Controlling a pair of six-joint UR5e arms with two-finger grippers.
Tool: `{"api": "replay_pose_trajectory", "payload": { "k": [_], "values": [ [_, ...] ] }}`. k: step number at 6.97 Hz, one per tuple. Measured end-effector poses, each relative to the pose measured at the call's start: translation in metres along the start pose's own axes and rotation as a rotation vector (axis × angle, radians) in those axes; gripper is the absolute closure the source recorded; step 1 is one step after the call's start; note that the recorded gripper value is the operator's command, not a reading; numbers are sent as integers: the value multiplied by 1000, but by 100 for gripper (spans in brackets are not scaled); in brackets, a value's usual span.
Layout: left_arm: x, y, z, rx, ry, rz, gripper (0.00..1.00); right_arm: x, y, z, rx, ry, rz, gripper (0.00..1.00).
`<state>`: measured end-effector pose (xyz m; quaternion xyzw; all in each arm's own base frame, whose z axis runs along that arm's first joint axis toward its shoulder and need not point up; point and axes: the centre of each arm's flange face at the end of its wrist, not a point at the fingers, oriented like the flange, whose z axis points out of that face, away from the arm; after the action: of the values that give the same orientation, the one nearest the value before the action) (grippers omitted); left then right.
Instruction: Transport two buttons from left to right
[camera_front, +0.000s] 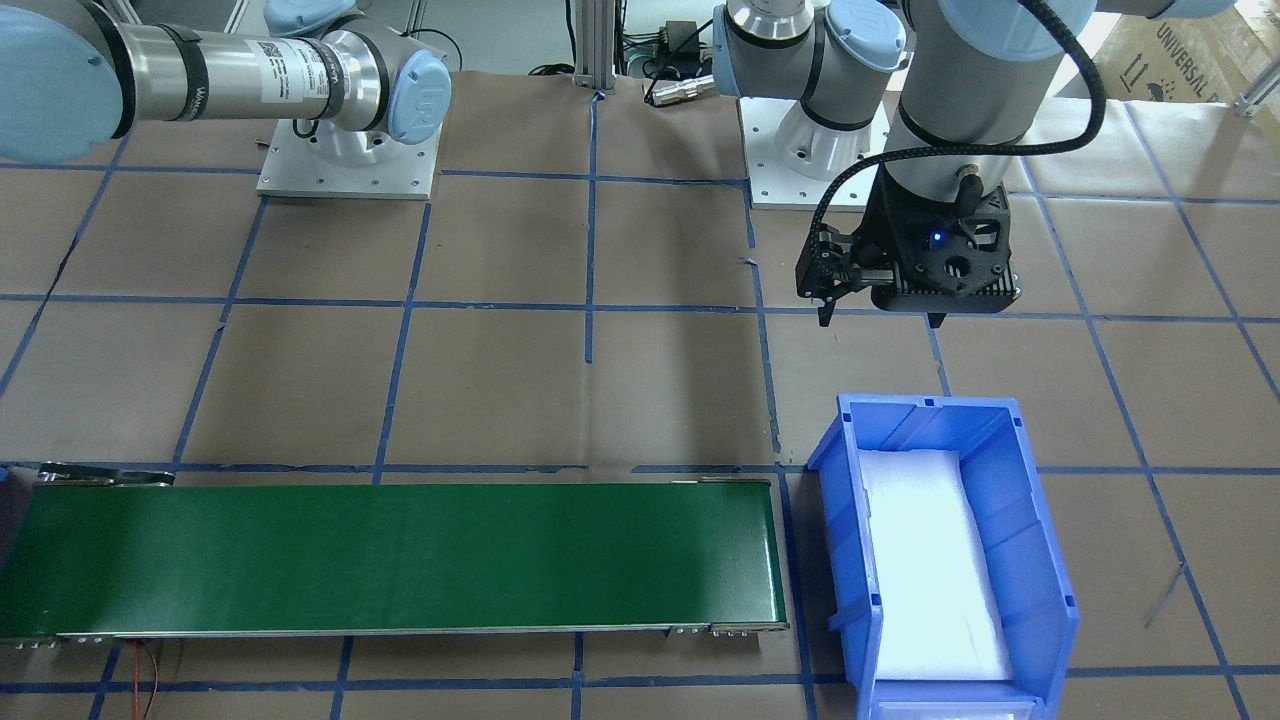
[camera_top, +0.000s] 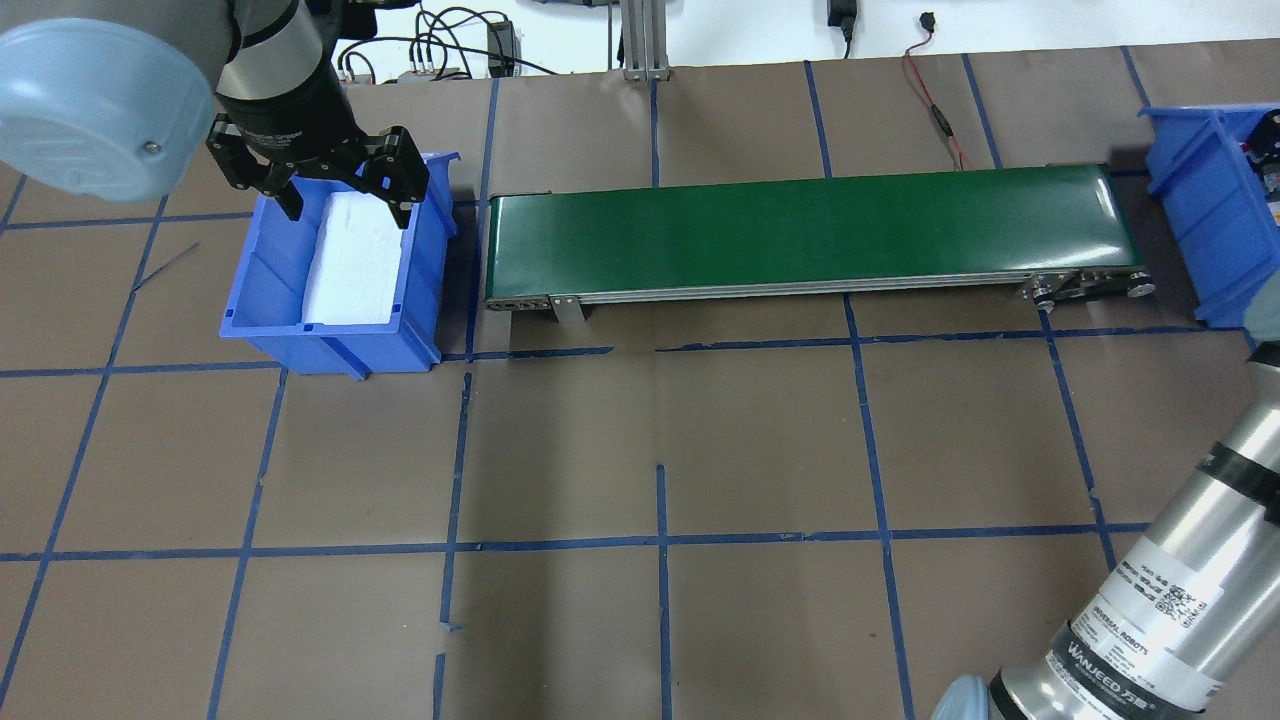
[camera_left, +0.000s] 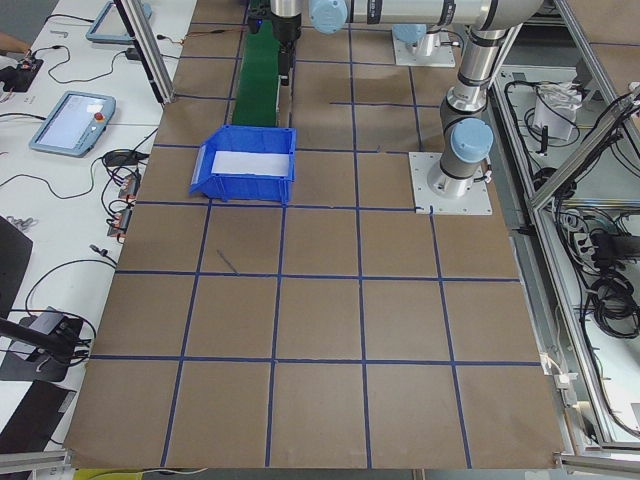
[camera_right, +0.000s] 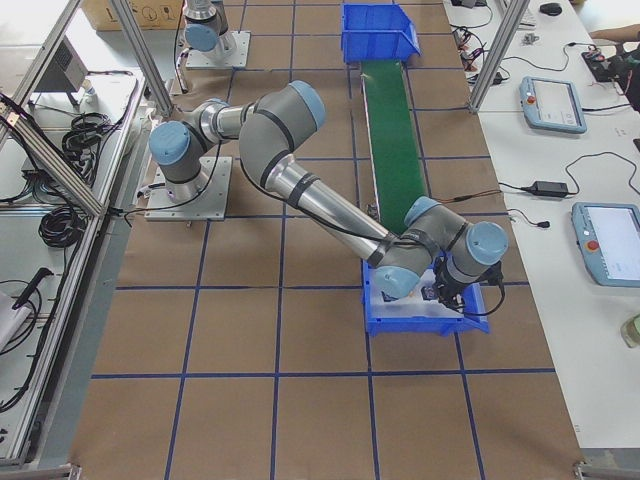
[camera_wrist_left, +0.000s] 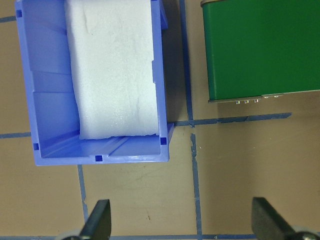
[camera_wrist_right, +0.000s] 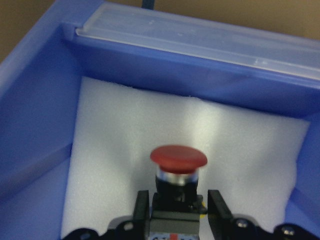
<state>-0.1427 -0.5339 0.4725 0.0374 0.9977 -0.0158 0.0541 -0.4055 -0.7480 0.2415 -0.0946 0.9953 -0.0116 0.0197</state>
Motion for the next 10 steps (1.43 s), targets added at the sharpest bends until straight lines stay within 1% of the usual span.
{"api": "replay_pose_trajectory", "payload": {
  "k": [2,3,5,6,7,8,9,10],
  "values": [
    [0,0,0,0,0,0,0,-1,0,-1,6,-5,-1,45],
    [0,0,0,0,0,0,0,-2,0,-7,7,-6,-1,45],
    [0,0,0,1,0,-1,0,-10,3,-41,5,-10,-3,44],
    [0,0,-1,1,0,-1,0,-19,6,-67,1,-13,-5,43],
    [0,0,-1,0,0,-1,0,-33,12,-100,-4,-19,-9,36],
    [0,0,-1,0,0,0,0,-56,15,-136,-10,-26,-22,7],
    [0,0,-1,0,0,0,0,-93,12,-172,-17,-31,-54,3],
    [0,0,0,0,0,0,0,-141,3,-202,-24,-34,-98,2]
  ]
}}
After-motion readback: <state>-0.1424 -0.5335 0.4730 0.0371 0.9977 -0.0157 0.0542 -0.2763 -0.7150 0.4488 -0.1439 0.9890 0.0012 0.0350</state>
